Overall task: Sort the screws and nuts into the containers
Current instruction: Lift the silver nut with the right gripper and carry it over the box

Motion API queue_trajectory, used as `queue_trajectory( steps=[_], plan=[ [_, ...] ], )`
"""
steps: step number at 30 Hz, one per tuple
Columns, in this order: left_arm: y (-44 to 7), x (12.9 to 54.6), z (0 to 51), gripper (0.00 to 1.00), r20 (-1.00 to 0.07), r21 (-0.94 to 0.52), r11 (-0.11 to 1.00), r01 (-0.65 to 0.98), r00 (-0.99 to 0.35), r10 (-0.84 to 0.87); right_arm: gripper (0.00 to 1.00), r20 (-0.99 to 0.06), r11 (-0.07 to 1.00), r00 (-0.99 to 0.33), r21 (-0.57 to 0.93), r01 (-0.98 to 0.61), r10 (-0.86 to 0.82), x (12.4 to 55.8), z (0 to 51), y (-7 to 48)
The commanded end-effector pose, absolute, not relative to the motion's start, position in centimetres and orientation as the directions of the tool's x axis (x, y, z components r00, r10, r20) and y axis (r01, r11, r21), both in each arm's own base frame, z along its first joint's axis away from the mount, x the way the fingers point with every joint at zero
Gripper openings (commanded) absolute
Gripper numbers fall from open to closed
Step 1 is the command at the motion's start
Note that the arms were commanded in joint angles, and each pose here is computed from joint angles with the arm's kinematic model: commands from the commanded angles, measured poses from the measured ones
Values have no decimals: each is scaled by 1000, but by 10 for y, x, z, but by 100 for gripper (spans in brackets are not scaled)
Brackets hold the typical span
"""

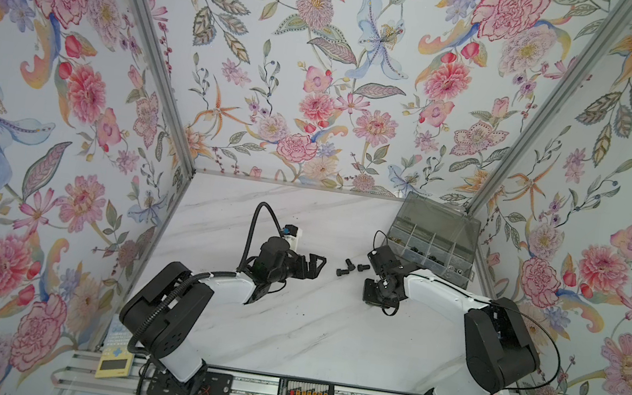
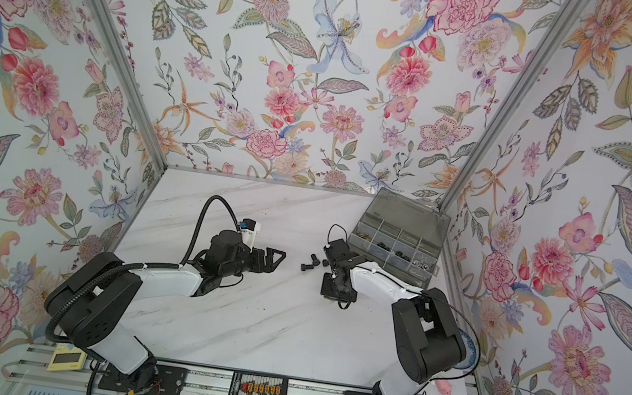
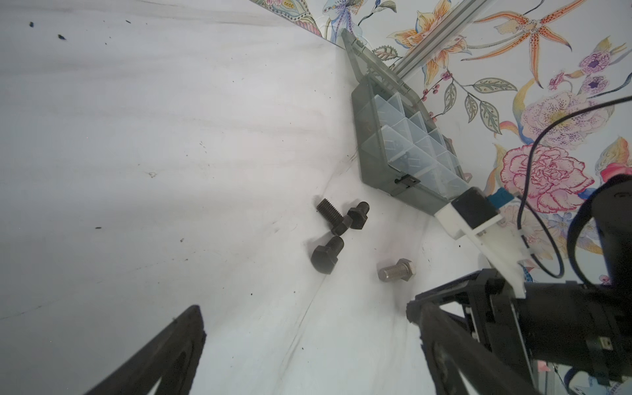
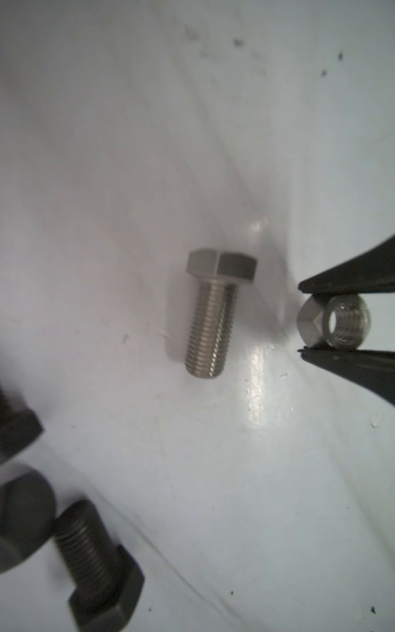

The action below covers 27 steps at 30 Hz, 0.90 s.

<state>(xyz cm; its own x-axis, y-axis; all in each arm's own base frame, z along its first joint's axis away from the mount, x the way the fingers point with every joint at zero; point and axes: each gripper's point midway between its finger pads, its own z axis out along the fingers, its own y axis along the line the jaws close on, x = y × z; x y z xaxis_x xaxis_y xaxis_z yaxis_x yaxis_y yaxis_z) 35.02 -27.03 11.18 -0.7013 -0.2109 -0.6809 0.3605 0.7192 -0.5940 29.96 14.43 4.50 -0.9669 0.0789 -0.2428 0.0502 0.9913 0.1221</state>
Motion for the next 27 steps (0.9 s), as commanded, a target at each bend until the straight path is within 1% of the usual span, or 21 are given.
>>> queue_trajectory(
  steps=[1,9,14,16,21,27],
  plan=[
    [-269,351,112,99,-692,-585,723,367,-691,-210,0,-318,989,-944,144,45,89,322,75,118],
    [-268,347,115,99,-698,-594,714,370,-679,-227,0,-424,953,-854,155,259,301,380,118,0],
    [-269,346,109,99,-694,-591,715,372,-687,-216,0,-456,911,-791,146,385,407,403,129,-61],
    [-271,347,110,100,-694,-597,708,378,-687,-218,0,-463,901,-776,147,409,428,413,131,-76],
    [-271,346,109,99,-693,-599,705,381,-687,-218,0,-437,865,-751,163,475,495,431,117,-110],
    [-270,346,110,99,-693,-599,706,376,-686,-222,0,-414,846,-742,173,504,527,453,100,-129]
  ],
)
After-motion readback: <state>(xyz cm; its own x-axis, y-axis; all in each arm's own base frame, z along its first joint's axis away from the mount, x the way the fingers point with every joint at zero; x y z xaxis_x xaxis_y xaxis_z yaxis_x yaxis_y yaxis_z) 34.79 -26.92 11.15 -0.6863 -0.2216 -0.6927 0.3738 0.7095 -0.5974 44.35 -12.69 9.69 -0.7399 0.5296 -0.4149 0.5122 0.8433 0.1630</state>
